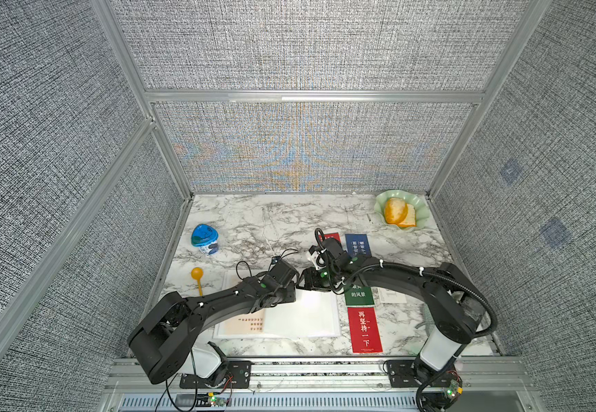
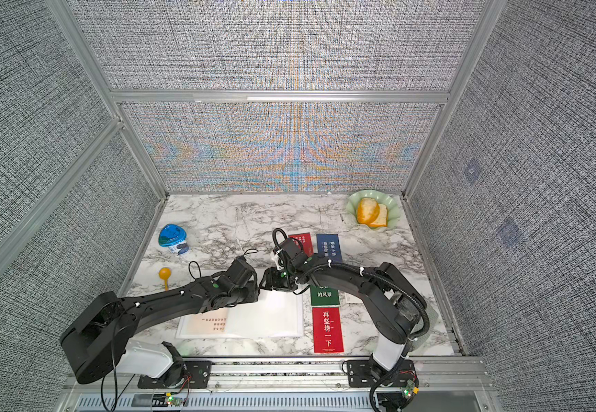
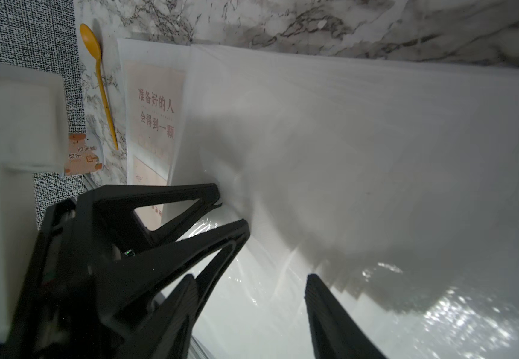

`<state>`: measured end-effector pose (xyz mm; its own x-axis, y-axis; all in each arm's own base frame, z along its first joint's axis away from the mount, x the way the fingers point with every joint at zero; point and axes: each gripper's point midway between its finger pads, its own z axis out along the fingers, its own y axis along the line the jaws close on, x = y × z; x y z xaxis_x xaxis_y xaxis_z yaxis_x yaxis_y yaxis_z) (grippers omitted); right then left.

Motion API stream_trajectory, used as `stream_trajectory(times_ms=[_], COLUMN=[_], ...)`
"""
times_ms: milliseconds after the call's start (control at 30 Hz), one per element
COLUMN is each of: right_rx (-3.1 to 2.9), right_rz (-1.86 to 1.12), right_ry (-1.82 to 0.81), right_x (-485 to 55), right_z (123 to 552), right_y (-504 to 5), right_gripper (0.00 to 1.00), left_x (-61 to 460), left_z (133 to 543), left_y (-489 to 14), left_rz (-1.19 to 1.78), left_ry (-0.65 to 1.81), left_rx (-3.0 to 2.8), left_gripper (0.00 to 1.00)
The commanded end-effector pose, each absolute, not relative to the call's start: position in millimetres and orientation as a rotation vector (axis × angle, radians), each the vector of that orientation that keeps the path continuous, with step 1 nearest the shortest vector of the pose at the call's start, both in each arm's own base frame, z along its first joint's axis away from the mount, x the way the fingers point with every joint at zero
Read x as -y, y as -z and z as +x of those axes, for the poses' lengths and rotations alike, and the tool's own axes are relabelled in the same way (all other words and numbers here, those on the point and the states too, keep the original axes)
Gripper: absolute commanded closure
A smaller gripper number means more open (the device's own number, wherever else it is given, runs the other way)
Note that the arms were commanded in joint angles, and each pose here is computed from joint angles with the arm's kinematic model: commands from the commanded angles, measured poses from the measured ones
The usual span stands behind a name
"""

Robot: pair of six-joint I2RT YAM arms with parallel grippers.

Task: Place the photos into the photo albums
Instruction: Turn the page of the photo album at the center of the board.

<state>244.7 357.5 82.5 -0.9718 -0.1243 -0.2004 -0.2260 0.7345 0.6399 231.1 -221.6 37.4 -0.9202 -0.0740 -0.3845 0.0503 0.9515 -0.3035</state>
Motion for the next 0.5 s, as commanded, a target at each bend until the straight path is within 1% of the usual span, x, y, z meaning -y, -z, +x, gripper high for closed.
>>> stream_trajectory(times_ms=[0,200,467], right_rx=[-2.769,-2.802,-2.82], right_rz=[-0.291,-0.269,-0.251], right_ry=[-1.132,-1.108,-1.153], right_x=[-370,-367,-372], right_z=[242,239,236], right_y=[-88,-76,-64], right_gripper=[0.41,0.41,0.41], left_x=[211,212,213], left_z=[226,227,228], left_y=[-30,-32,-35], left_rz=[-0.017,-0.014,-0.007], left_ry=[0.359,0.362,0.372], left_rx=[-2.743,-2.74,-2.733], left_gripper=[0.51,0.51,0.51])
